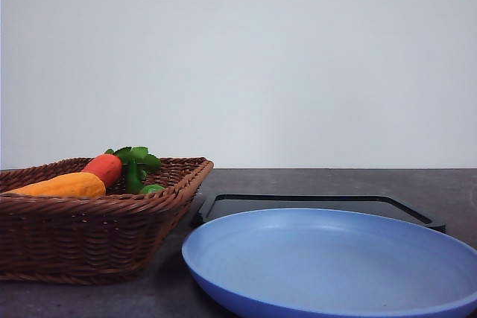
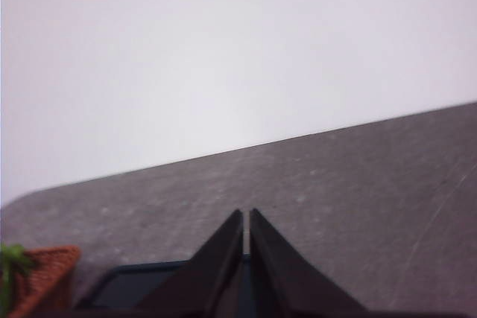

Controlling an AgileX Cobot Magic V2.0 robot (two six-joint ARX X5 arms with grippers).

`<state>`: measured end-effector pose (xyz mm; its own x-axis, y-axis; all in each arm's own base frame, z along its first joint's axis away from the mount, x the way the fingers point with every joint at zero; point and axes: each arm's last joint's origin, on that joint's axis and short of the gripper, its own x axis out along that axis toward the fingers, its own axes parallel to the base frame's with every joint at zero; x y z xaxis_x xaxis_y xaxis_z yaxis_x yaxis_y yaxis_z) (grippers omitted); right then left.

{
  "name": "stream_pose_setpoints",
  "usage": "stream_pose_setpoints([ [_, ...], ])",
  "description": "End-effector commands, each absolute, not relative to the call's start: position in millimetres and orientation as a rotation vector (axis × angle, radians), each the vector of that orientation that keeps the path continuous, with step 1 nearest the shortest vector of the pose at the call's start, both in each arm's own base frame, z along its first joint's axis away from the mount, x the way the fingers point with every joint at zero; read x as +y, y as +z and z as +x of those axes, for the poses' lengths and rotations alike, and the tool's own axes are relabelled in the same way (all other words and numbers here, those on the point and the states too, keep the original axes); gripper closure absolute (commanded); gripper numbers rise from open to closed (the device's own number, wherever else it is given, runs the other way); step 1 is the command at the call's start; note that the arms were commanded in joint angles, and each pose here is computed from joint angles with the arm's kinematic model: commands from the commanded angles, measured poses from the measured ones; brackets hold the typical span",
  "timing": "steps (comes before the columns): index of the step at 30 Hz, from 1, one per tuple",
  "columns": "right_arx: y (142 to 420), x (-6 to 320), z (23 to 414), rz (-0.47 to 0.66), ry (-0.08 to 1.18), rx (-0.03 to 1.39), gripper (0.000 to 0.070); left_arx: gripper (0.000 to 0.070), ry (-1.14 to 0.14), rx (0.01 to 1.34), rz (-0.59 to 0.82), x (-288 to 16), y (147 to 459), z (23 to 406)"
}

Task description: Transfer egg from basket to plate and serve

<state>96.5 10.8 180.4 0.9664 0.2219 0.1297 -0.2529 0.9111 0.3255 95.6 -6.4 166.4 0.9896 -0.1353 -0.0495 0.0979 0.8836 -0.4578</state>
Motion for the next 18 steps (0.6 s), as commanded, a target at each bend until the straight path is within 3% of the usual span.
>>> stream_pose_setpoints([
  [1, 181.0, 10.7, 96.3, 0.434, 0.253, -0.086, 0.0700, 0.0700, -0.137, 0.096, -0.539, -7.1, 160.1, 96.9],
  [8, 190.4, 10.7, 92.2, 0.497, 0.209, 0.131, 0.0700, 0.0700, -0.206, 0.176, -0.517, -9.4, 179.8, 93.8],
  [18, 237.6, 13.5, 103.5, 0.423, 0.241, 0.358, 0.0700, 0.0700, -0.336, 0.382, -0.356, -14.7, 232.2, 114.1],
])
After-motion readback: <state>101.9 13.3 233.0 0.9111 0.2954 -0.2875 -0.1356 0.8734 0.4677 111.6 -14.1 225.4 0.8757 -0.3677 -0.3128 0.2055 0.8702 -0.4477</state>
